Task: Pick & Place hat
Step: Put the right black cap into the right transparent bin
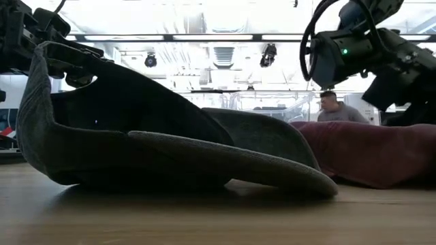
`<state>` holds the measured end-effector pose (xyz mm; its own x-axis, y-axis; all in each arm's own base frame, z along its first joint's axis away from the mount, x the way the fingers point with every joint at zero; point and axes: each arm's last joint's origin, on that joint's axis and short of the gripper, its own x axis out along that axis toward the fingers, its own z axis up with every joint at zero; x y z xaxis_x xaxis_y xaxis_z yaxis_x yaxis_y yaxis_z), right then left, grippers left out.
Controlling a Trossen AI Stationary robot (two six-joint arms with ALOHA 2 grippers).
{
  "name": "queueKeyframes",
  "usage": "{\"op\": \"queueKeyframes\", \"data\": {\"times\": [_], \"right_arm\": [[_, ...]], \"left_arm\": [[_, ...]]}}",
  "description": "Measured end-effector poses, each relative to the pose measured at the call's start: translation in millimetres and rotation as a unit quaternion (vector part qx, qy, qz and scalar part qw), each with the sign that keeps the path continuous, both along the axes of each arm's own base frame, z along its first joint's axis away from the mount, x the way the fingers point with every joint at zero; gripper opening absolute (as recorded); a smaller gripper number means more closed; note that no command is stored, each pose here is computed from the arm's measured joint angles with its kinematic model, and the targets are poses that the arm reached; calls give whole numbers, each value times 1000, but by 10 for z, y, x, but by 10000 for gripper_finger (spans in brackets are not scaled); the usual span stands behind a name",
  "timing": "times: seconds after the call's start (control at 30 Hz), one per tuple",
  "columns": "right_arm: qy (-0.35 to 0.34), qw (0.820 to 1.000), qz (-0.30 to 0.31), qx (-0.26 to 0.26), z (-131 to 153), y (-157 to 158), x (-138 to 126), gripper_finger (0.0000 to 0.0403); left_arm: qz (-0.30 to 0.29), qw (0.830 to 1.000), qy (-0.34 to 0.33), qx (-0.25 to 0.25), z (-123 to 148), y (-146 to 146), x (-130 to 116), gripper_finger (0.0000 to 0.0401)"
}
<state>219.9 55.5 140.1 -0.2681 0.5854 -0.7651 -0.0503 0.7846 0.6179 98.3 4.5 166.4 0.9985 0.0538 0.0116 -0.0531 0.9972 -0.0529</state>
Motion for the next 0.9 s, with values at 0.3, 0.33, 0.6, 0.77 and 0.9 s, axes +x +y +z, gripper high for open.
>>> {"op": "queueKeyframes", "data": {"times": [0.3,0.33,0.6,0.77,0.9], "right_arm": [[45,997,-30,48,527,-44,-113,11],[39,996,-45,68,634,-60,-112,11],[-147,960,-210,112,1562,-511,-155,10],[-348,877,-328,-40,2100,-903,-238,11],[-410,768,-397,-290,2346,-1078,-350,12]], "left_arm": [[0,1000,0,0,1,0,0,186],[0,1000,0,0,0,0,0,186],[0,1000,0,0,0,0,0,186],[0,1000,0,0,0,0,0,186],[0,1000,0,0,0,0,0,186]]}}
